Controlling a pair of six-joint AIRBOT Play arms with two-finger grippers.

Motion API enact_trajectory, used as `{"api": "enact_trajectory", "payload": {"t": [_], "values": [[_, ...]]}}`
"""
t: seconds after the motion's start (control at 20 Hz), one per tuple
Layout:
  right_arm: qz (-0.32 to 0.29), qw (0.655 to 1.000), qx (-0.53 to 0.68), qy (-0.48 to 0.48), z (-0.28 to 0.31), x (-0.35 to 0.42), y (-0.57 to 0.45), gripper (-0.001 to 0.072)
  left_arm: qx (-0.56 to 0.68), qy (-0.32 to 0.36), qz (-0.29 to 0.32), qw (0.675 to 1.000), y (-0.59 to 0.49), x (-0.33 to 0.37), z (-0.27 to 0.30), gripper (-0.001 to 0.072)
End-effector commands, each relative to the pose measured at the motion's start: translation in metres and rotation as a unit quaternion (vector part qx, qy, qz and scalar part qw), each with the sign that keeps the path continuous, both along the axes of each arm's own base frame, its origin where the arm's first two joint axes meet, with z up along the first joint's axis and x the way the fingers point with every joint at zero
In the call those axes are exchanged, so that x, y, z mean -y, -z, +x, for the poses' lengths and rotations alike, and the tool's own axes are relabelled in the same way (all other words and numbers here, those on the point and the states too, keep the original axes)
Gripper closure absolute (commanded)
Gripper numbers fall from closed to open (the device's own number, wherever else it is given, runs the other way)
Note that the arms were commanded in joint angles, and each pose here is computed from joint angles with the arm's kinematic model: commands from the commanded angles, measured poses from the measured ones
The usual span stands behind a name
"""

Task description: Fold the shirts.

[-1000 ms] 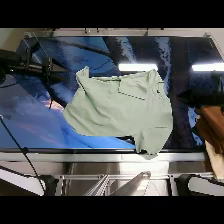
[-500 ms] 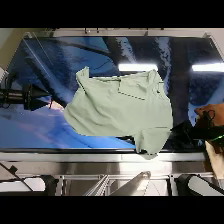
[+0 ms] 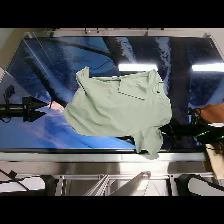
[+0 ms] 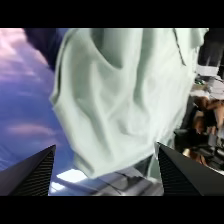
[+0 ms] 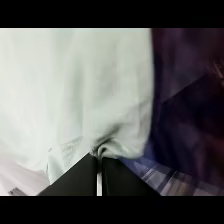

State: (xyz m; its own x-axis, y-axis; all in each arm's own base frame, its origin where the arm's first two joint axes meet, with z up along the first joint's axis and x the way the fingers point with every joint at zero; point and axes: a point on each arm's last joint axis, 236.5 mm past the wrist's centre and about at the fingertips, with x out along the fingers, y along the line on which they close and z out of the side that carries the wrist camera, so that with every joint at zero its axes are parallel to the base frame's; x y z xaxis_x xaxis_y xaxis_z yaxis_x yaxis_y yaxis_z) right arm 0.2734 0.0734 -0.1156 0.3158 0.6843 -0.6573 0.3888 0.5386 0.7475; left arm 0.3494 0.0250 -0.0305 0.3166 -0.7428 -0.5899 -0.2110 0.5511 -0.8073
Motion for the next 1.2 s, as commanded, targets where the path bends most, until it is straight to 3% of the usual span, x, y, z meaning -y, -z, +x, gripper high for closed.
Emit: {"api": "enact_trajectory", "payload": {"t": [0.0, 0.2, 0.45, 0.5, 0.55, 0.6, 0.7, 0.9, 1.15], "values": [[0.022, 0.998, 0.052, 0.019, 0.021, -0.002, -0.021, 0.069, -0.01, -0.003, 0.064, 0.998, 0.032, -0.013, -0.001, 0.0012], [0.008, 0.995, 0.084, 0.051, 0.033, 0.022, -0.038, 0.069, -0.023, 0.041, 0.059, 0.997, 0.053, 0.015, 0.014, 0.0013], [0.012, 0.994, 0.094, 0.054, 0.035, 0.022, -0.045, 0.069, -0.071, 0.167, 0.014, 0.983, 0.085, 0.092, 0.011, 0.0014], [0.011, 0.994, 0.097, 0.052, 0.035, 0.022, -0.045, 0.0691, -0.085, 0.184, 0.004, 0.979, 0.088, 0.103, 0.009, 0.0042], [0.01, 0.994, 0.099, 0.05, 0.036, 0.022, -0.045, 0.069, -0.094, 0.203, -0.006, 0.975, 0.09, 0.112, 0.007, 0.0163], [0.011, 0.994, 0.099, 0.051, 0.036, 0.022, -0.045, 0.069, -0.105, 0.221, -0.019, 0.969, 0.089, 0.119, 0.001, 0.0216], [0.016, 0.993, 0.106, 0.057, 0.039, 0.022, -0.049, 0.069, -0.128, 0.26, -0.052, 0.956, 0.08, 0.129, -0.014, 0.022], [0.043, 0.988, 0.13, 0.077, 0.051, 0.019, -0.064, 0.069, -0.142, 0.29, -0.089, 0.942, 0.053, 0.127, -0.032, 0.022], [0.044, 0.986, 0.138, 0.078, 0.055, 0.02, -0.068, 0.069, -0.108, 0.26, -0.087, 0.956, 0.024, 0.098, -0.031, 0.022]]}}
